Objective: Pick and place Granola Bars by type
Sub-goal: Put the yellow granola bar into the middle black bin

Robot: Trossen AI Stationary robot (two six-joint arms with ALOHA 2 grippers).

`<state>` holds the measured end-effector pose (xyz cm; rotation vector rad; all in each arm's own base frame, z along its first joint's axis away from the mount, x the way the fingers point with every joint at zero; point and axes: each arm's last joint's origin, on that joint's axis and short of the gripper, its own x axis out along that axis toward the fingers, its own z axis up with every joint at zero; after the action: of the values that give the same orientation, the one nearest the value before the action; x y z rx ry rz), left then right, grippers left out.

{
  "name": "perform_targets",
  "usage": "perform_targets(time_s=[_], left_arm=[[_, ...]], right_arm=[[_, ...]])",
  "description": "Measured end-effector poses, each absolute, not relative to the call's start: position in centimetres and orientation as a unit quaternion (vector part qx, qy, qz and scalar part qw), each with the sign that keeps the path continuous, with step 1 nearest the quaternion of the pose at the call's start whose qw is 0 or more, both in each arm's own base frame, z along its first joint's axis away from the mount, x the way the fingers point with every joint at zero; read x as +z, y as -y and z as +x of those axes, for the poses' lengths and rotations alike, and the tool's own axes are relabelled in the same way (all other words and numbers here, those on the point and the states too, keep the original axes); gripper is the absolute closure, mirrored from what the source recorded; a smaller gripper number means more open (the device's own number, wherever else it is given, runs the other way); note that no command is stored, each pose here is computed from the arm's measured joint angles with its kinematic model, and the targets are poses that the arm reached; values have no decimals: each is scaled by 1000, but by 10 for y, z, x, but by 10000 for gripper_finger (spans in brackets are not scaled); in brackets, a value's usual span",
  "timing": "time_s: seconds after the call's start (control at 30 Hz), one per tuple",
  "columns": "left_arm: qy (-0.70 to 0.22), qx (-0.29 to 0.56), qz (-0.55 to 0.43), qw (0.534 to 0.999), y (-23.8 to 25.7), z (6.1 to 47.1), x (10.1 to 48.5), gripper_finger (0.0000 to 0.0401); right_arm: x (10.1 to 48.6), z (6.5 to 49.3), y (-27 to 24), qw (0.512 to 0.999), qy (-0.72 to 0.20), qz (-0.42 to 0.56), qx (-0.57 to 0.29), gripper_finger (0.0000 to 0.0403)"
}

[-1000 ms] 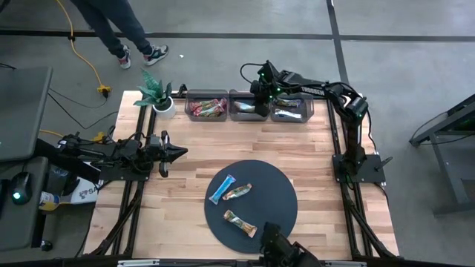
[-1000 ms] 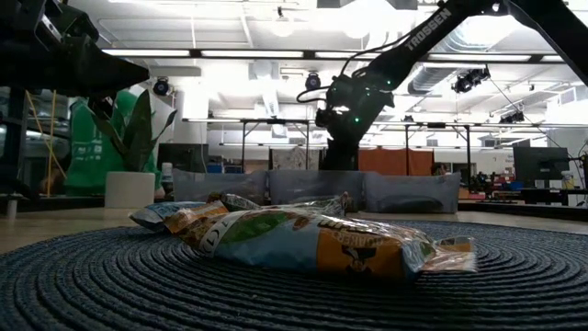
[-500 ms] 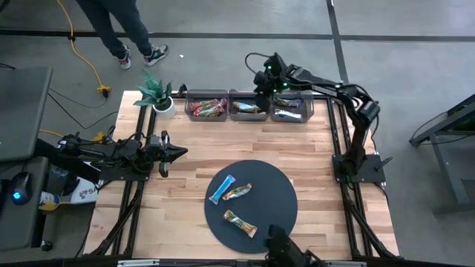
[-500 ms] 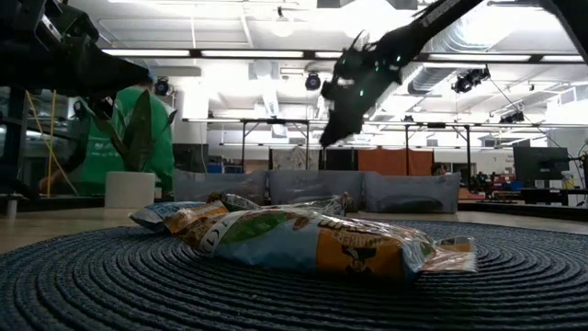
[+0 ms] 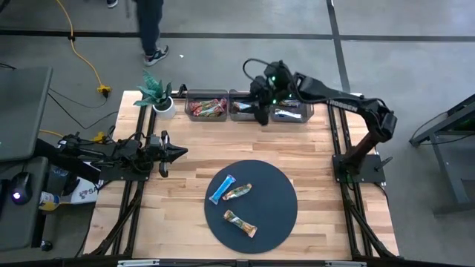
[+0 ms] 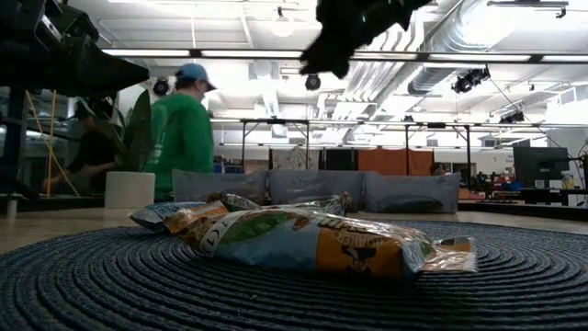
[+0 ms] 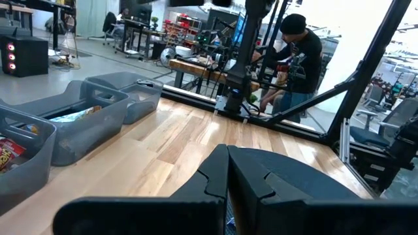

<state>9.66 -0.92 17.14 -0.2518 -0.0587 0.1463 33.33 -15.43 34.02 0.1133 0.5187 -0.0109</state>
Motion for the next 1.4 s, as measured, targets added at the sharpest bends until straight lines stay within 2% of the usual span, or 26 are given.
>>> perform_targets(time_s=[0.3, 0.43, 0.7, 0.93, 1.2, 1.4], left_arm=[[29, 73, -125, 989, 9, 97, 171, 400], [29, 73, -125, 989, 9, 97, 171, 400], [29, 73, -125, 989, 9, 97, 171, 400], [29, 73, -125, 989, 9, 97, 171, 400], [29, 73, -125, 989, 9, 97, 171, 400], [29, 73, -125, 989, 9, 97, 171, 400]], right_arm=[[342, 362, 74, 961, -260, 79, 46, 216], [341, 367, 44, 959, -269, 84, 33, 217], [340, 371, 6, 956, -274, 100, 13, 217], [336, 371, -27, 951, -288, 111, 32, 217], [296, 383, -65, 919, -374, 115, 53, 217], [256, 393, -76, 888, -447, 91, 55, 217]])
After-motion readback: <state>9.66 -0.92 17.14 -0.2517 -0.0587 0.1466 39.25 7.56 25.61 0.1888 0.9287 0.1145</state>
